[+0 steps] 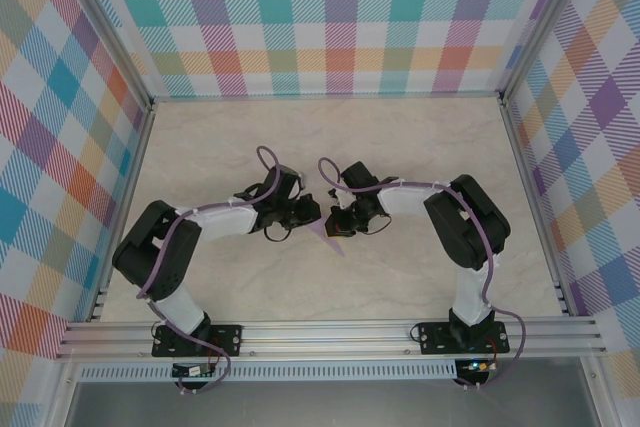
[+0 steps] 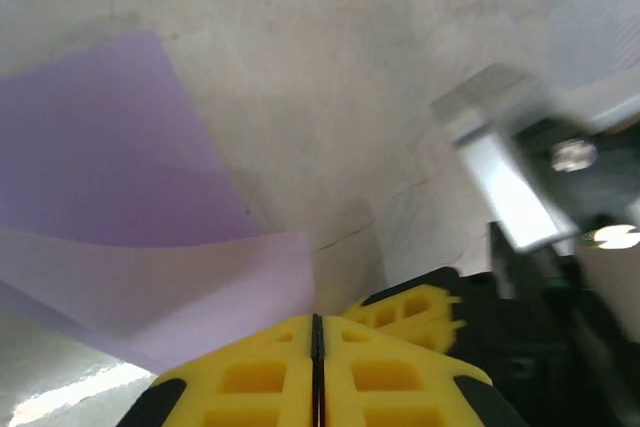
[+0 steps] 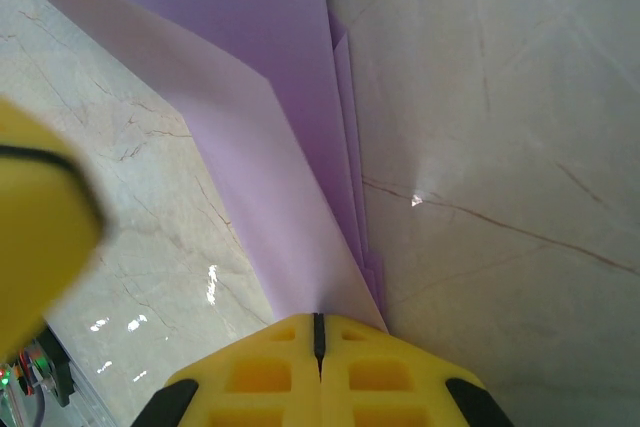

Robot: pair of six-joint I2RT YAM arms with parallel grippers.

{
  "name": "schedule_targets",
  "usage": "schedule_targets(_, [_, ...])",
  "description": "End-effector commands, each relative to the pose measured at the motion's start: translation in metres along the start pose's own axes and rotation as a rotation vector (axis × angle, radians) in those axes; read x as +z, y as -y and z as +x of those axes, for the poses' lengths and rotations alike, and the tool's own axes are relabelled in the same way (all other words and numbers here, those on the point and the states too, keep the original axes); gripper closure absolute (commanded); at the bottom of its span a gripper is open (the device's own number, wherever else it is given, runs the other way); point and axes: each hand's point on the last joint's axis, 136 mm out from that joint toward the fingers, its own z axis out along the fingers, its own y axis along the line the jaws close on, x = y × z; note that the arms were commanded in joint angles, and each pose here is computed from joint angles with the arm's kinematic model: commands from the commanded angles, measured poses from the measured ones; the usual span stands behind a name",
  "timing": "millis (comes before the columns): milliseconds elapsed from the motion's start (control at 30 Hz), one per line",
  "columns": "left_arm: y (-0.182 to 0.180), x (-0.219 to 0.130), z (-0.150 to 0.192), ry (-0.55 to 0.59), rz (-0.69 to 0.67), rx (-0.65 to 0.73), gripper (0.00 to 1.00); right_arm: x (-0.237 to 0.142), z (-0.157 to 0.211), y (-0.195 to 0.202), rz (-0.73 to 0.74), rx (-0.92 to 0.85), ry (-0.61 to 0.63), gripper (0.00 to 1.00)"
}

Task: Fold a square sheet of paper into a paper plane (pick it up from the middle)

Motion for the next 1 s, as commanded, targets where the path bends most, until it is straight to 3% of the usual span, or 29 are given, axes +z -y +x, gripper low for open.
schedule_targets(0, [0.0, 0.008, 0.0, -0.017, -0.007, 0.03, 0.91, 0.018, 0.038, 0.052, 0.199, 0.067, -0.111, 1.0])
schedule_targets(500, [-0.047, 0.015, -0.008, 0.038, -0.201, 0.015, 0.92, 0.019, 0.045, 0.061, 0.229, 0.073, -0.133, 1.0])
schedule_targets(967, [-0.075, 0.001, -0.029, 0.114, -0.248, -0.063, 0.92, 0.019, 0.065, 0.092, 0.374, 0.109, -0.211, 1.0])
